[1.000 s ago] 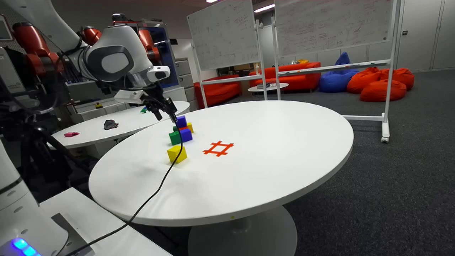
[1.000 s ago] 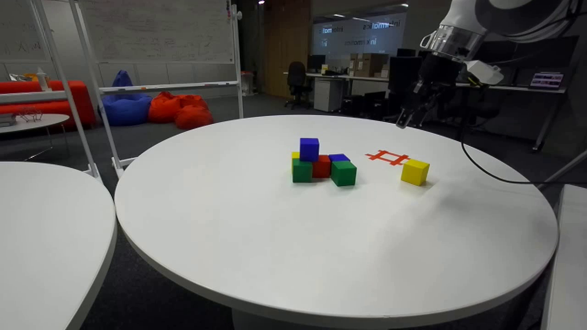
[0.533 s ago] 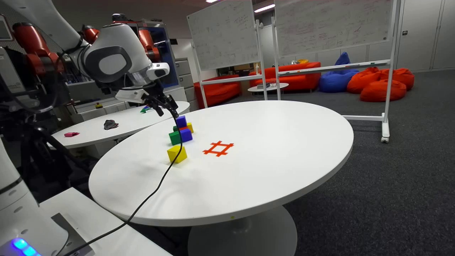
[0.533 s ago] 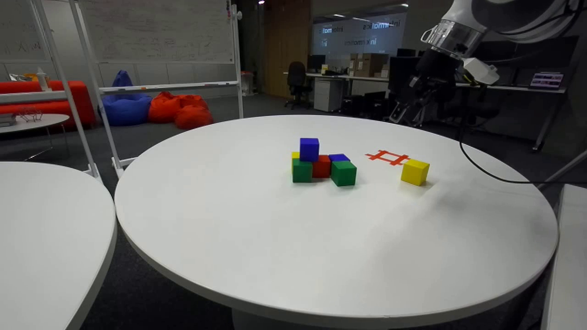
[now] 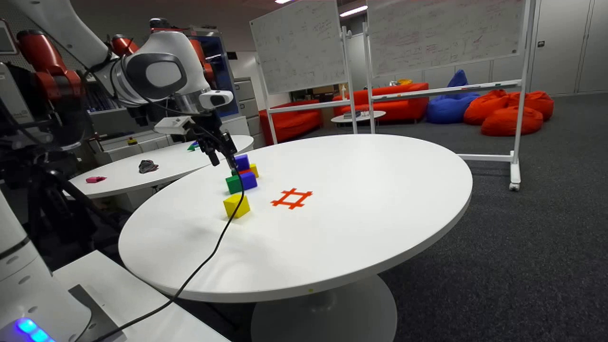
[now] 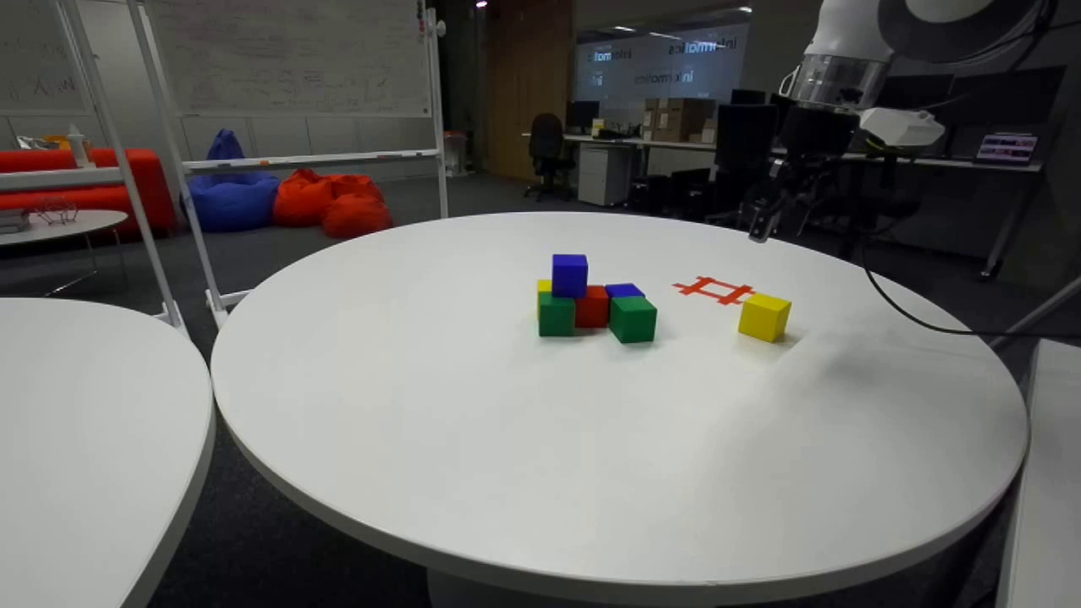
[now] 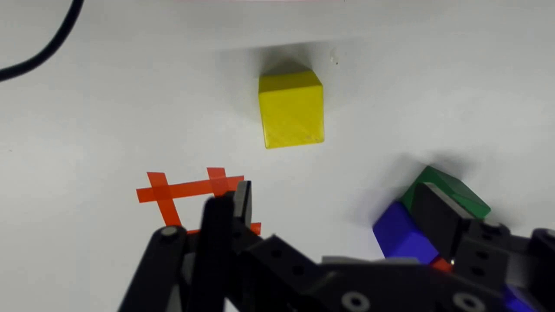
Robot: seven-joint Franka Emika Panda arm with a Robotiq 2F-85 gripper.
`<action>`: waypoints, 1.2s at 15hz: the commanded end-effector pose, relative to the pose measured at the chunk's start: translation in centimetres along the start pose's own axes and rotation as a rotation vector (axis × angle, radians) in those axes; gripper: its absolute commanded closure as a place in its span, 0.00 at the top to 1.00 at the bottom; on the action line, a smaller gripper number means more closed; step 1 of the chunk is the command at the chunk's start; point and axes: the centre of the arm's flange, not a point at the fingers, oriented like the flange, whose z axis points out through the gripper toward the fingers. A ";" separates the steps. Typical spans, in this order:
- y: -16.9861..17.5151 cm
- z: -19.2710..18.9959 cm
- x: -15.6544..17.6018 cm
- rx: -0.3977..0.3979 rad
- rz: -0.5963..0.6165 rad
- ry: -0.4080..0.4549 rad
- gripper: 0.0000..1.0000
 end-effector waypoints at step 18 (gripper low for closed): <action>-2.1 0.0 2.1 -0.061 -0.036 -0.111 1.00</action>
